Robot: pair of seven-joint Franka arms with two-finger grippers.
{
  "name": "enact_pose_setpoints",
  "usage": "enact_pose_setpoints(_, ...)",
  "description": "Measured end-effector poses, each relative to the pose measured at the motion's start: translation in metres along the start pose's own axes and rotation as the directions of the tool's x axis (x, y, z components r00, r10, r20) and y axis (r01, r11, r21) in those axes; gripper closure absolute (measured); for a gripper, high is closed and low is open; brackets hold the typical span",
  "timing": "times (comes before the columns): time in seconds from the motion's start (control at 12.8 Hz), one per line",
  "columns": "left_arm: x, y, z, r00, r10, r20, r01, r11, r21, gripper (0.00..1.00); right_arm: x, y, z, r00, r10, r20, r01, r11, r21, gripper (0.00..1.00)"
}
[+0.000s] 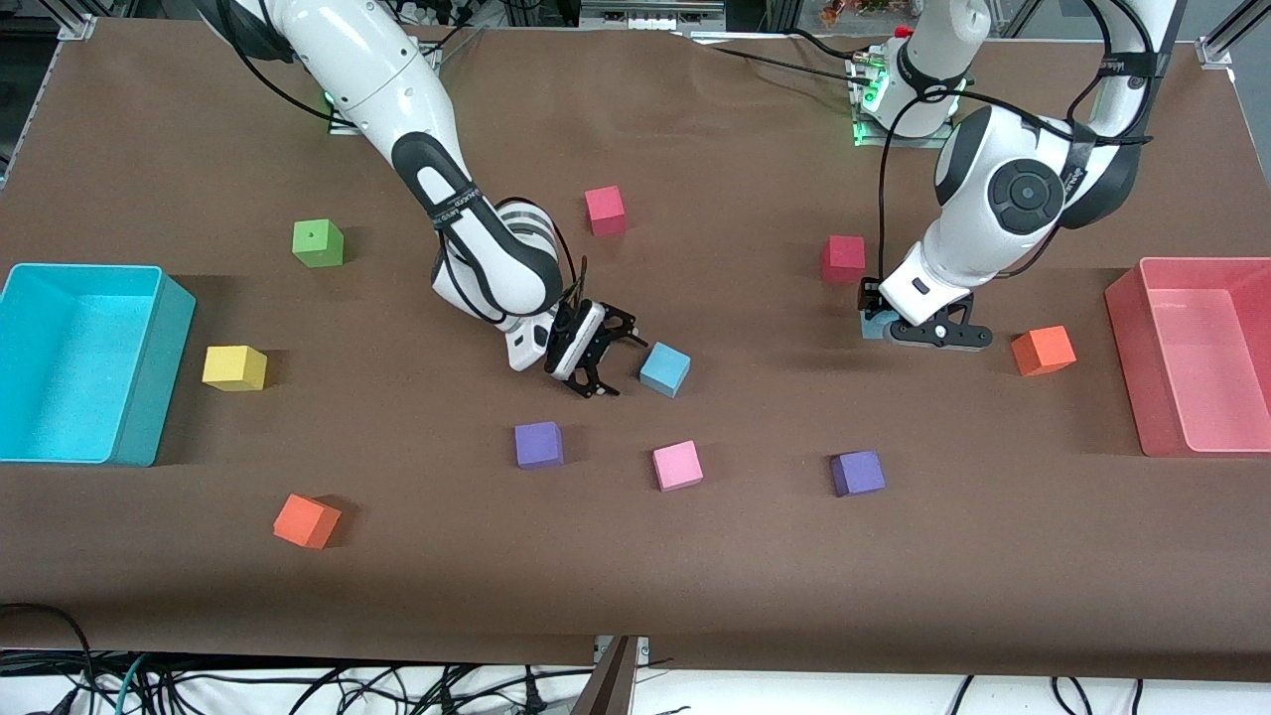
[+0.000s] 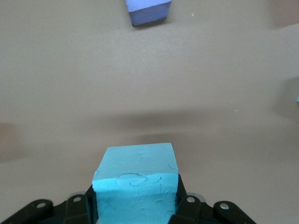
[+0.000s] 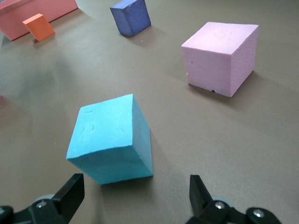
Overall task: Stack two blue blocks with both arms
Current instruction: 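Carry the teal cube over while the right gripper steadies the placed cube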
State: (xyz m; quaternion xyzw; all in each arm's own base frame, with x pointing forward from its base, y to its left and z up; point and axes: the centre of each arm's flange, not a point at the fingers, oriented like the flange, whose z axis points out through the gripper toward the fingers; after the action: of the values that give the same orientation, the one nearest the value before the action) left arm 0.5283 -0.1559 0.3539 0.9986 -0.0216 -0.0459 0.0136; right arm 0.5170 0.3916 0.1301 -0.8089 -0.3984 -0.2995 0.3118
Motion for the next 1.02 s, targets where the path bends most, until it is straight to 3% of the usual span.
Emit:
enact_pose_setpoints(0.39, -0.002, 0.082, -0.04, 0.998, -0.058, -0.024, 0.057, 0.998, -0.019, 0.41, -0.005, -0.006, 0.0, 0.999, -0.037, 0.002, 0.037, 0.999, 0.026, 0.0)
enact_pose_setpoints(1.02, 0.008, 0.235, 0.011, 0.988, -0.156, 0.02, 0.157, 0.987, -0.041, 0.41, -0.011, -0.012, 0.005, 0.997, -0.081, -0.018, 0.082, 0.993, 0.079, 0.0)
